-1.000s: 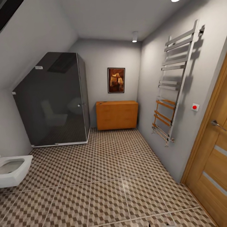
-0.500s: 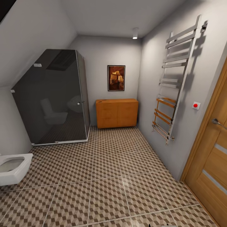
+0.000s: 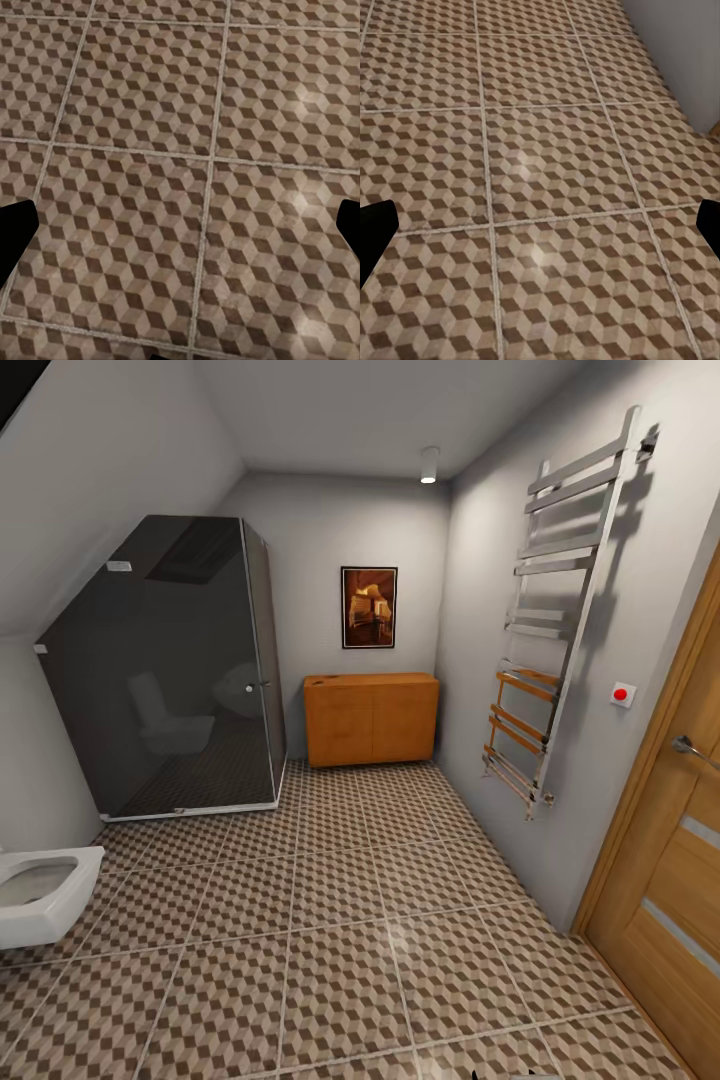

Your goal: Take the four mousetraps from the cabinet in the bathroom and place them on the bathroom floor. Make sure all four end up on the same floor surface, and ensure that at least two of them are either under or directly next to the same bathroom sink.

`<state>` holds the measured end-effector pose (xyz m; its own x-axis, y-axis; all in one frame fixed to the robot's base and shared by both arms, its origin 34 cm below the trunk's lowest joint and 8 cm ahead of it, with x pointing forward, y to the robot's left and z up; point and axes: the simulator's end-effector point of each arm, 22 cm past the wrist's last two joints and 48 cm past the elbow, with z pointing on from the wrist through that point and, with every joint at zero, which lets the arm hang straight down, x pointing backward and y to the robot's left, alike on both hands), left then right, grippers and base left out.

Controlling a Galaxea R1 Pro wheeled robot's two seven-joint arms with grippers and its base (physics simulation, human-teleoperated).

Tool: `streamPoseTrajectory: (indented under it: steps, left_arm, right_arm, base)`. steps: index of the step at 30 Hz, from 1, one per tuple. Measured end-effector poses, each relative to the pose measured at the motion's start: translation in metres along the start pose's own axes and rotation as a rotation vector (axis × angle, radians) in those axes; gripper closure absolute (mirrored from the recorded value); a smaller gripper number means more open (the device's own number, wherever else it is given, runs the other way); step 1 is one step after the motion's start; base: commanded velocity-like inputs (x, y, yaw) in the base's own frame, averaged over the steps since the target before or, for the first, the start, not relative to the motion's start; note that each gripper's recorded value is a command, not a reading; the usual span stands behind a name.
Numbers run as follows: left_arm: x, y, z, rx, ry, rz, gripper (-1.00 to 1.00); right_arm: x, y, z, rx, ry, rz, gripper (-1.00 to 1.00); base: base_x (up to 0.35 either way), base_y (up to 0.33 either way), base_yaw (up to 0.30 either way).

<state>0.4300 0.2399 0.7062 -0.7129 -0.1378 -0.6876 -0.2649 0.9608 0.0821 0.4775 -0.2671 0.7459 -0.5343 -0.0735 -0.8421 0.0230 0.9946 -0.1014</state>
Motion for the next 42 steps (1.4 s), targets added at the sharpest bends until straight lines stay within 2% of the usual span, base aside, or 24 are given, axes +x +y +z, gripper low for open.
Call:
streamPoseTrajectory:
  steps: [25, 34, 42]
  left_arm:
    - [0.000, 0.001, 0.000, -0.001, 0.000, 0.000, -1.00]
    - [-0.001, 0.010, 0.003, -0.013, -0.003, 0.004, -1.00]
    - [-0.002, 0.013, 0.003, -0.016, -0.004, 0.008, -1.00]
  right_arm:
    - [0.000, 0.001, 0.000, -0.003, 0.002, -0.001, -1.00]
    - [0.001, 0.000, 0.000, -0.003, 0.002, -0.001, -1.00]
    - [0.000, 0.000, 0.000, -0.005, 0.001, -0.003, -1.00]
  base:
    - [0.001, 0.000, 0.000]
    - [0.009, 0.000, 0.000]
    - [0.192, 0.000, 0.000]
